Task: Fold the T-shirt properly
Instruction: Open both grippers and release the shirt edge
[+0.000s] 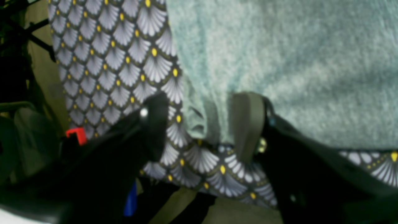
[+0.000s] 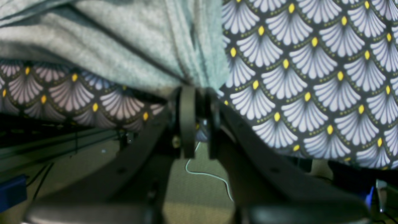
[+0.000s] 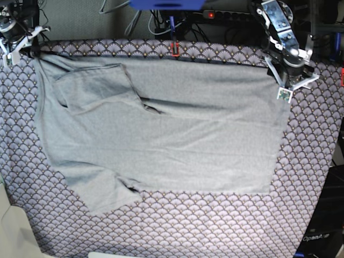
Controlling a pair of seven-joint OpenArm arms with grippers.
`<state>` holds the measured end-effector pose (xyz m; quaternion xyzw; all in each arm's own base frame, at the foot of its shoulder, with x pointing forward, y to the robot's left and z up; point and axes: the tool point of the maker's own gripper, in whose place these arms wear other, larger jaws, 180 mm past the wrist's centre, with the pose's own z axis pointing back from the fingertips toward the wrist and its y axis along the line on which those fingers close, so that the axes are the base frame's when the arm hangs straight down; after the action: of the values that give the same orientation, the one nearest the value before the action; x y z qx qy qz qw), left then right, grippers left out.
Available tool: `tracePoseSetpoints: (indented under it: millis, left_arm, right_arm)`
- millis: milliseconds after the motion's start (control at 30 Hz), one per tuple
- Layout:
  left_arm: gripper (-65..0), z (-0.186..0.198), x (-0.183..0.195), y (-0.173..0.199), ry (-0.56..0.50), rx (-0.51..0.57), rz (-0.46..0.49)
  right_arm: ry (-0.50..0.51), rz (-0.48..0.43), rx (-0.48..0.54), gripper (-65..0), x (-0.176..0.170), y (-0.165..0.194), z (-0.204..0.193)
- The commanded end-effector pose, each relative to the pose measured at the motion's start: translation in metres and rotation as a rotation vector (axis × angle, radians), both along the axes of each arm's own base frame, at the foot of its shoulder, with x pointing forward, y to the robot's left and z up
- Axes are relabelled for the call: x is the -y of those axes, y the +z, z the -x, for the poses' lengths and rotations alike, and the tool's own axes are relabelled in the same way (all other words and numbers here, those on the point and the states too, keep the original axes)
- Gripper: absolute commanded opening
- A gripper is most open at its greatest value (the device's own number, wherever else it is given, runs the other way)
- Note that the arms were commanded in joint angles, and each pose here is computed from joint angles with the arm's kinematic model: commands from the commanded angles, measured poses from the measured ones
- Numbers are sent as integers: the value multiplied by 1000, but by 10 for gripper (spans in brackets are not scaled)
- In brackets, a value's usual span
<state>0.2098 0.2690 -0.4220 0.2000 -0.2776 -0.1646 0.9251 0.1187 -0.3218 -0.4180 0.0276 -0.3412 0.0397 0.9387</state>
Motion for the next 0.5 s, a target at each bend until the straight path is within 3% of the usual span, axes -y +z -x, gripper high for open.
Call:
tracePoseSetpoints:
  millis: [0,167,467]
  left_arm:
    - [-316,-1,3,2,-14,3,5]
    - [-316,-1,3,2,-14,3,5]
    - [-314,0,4,0,-13,-1,8]
  right_arm:
    - [19,7,22,-564,3,8,-5]
    - [18,9,21,-451,4,8,-4]
    - [-72,35,67,-259,25,19,-2]
